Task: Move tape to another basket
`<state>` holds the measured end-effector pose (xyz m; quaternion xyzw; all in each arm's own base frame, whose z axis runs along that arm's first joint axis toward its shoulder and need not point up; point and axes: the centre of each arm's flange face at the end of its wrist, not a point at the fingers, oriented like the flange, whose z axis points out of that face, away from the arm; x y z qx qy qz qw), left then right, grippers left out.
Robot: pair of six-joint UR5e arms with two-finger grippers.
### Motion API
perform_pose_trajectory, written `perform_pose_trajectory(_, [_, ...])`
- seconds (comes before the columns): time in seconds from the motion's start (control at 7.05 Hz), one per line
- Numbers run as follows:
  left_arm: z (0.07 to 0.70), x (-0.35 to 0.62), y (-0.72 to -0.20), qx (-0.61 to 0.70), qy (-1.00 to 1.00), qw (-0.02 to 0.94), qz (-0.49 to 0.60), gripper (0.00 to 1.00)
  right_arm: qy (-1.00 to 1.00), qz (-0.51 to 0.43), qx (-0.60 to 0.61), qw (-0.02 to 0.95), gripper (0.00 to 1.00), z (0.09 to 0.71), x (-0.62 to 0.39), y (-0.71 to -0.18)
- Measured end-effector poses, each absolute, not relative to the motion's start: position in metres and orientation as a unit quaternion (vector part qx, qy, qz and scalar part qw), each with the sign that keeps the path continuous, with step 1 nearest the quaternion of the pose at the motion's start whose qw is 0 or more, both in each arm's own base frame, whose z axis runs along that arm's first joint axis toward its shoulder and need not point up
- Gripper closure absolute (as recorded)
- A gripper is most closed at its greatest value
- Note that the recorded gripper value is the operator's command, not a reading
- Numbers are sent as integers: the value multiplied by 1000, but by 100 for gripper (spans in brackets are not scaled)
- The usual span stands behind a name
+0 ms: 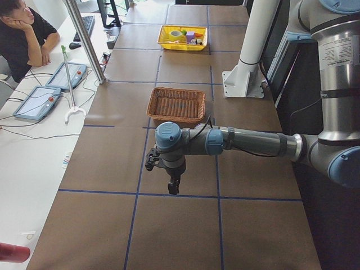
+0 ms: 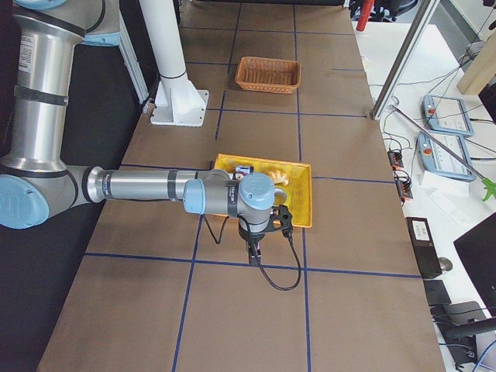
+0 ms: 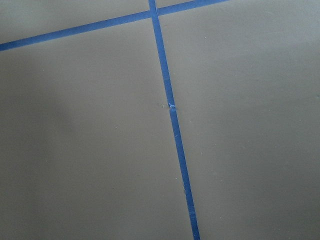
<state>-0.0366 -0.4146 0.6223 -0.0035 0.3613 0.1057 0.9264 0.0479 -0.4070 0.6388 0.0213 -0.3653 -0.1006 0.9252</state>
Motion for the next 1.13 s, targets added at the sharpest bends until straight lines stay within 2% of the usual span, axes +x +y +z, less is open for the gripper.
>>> perform_pose_trajectory(0.43, [621, -36, -415, -2, 361, 926, 106, 0, -364, -107, 37, 924, 0, 633, 48, -410])
perform_pose_trajectory(0.71, [621, -36, -415, -3, 362, 926, 106, 0, -365, -130, 91, 917, 0, 621, 43, -419])
perform_pose_trajectory(1.13, [622, -36, -415, -4, 362, 926, 106, 0, -370, -188, 139, 899, 0, 569, -5, -473])
